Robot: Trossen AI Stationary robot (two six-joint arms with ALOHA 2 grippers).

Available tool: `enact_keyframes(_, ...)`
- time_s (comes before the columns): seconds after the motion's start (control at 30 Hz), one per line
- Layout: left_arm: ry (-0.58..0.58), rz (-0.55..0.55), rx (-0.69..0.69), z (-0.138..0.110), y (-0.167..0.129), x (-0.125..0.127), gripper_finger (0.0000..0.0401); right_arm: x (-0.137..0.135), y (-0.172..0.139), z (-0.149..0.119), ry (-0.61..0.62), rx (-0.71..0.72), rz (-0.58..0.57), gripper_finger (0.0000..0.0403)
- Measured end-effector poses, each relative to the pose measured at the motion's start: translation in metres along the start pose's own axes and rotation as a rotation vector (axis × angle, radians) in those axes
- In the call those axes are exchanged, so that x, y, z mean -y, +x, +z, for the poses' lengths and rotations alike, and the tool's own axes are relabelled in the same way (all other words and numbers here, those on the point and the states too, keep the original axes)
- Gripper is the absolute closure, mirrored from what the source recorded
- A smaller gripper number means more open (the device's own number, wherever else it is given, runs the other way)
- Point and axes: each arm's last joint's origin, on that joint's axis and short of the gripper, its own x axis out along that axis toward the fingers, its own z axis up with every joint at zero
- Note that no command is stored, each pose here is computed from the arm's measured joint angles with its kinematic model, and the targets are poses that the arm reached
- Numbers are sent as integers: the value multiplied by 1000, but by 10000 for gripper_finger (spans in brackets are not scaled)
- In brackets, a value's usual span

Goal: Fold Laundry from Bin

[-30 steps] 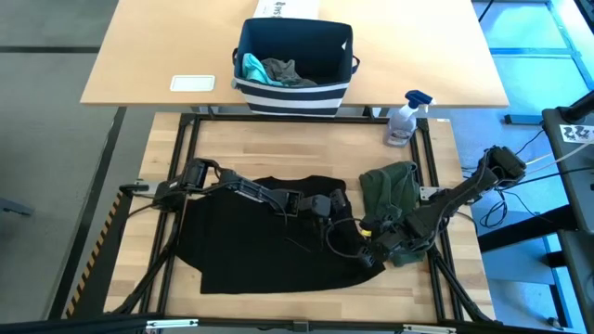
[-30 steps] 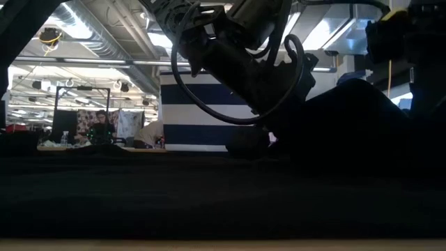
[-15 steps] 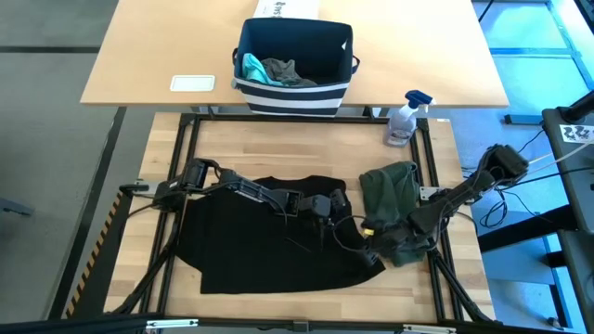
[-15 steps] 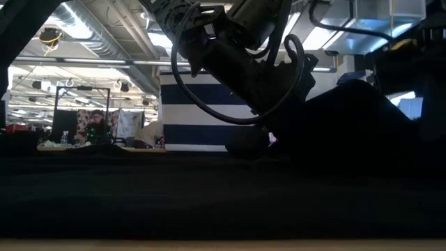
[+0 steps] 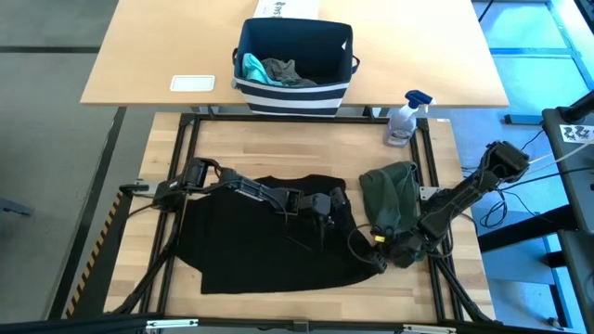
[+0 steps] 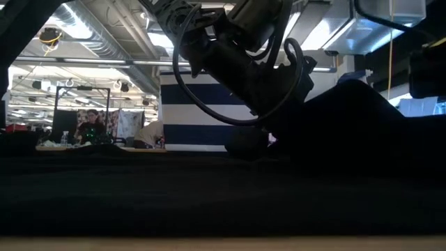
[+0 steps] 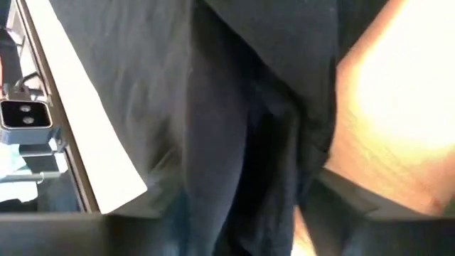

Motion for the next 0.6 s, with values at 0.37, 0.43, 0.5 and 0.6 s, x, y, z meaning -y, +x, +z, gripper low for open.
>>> enact_keyframes(0.37,10,20,-25,-4,0,-4,401,-6,-2,0,-5,93,15,383)
enact_keyframes(0.43,10,33,-43,-7,-1,-7,401,-10,-5,2,0,131,29,393)
enact_keyframes(0.5,2,46,-56,-9,-4,-15,401,-16,-9,2,-8,171,49,396)
enact_keyframes(0.6,-4,95,-66,-12,-10,-33,401,-22,-17,1,-33,214,29,396)
